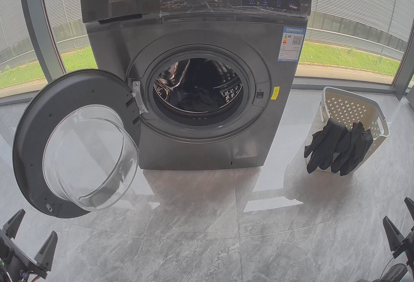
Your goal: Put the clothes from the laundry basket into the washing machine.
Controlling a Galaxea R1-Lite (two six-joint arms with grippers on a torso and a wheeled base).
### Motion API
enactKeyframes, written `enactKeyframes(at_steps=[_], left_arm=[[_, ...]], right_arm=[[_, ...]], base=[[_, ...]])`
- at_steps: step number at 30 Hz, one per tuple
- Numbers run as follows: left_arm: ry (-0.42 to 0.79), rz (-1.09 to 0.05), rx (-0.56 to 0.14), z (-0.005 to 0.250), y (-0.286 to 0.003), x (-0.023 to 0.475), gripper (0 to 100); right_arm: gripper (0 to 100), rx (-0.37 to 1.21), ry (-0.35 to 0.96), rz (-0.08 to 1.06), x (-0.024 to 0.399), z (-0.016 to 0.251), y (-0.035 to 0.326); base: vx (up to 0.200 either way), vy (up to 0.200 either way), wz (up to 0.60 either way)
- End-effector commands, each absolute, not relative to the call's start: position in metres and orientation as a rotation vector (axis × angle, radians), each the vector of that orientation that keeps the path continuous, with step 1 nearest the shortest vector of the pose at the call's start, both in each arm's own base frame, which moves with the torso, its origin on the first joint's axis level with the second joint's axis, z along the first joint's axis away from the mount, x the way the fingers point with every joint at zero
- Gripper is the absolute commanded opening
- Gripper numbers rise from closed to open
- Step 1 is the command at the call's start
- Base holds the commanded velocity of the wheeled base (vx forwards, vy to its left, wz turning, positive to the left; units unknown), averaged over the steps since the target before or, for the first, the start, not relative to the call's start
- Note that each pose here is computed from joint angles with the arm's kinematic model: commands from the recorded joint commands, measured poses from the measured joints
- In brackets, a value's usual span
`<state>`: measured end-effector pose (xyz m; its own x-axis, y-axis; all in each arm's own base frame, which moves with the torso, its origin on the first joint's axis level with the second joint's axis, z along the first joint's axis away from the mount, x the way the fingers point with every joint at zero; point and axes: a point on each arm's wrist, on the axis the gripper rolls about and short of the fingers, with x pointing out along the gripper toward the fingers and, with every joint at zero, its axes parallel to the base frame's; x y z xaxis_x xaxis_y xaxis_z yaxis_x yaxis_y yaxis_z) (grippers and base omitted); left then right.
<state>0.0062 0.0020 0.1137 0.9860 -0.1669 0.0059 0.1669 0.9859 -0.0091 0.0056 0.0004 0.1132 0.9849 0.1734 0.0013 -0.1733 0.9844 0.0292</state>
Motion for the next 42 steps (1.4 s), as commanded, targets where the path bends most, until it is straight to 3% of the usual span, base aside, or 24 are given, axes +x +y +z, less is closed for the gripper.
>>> enactKeyframes(at_steps=[1, 6, 13, 14, 18, 24, 31, 42], left_arm=[[-0.031, -0.077, -0.002, 0.089, 0.004, -0.015, 100], [0.011, -0.01, -0.066, 0.085, 0.006, -0.015, 100], [-0.012, 0.129, -0.062, 0.085, 0.004, -0.017, 100], [-0.079, 0.103, -0.046, 0.083, 0.002, -0.023, 100], [-0.077, 0.021, -0.056, 0.083, 0.0, -0.023, 100], [-0.051, 0.103, -0.047, 0.081, 0.002, -0.023, 100], [0.009, -0.018, -0.014, 0.075, 0.0, -0.023, 100], [0.003, -0.003, -0.011, 0.075, 0.0, -0.023, 100]], right_arm=[[100, 0.021, -0.093, 0.045, -0.015, 0.098, -0.001], [100, 0.017, -0.02, 0.034, -0.024, 0.079, 0.0], [100, 0.006, 0.003, -0.002, -0.023, 0.075, 0.0], [100, 0.003, 0.003, -0.002, -0.023, 0.075, 0.0], [100, 0.005, 0.003, -0.002, -0.023, 0.075, 0.0], [100, 0.014, 0.003, -0.012, -0.023, 0.075, -0.001], [100, 0.002, 0.003, -0.006, -0.023, 0.075, 0.0], [100, -0.002, 0.0, -0.005, -0.023, 0.075, 0.0]], base=[[0.0, 0.0, 0.0], [0.0, 0.0, 0.0], [0.0, 0.0, 0.0], [0.0, 0.0, 0.0], [0.0, 0.0, 0.0], [0.0, 0.0, 0.0], [0.0, 0.0, 0.0], [0.0, -0.055, 0.0]])
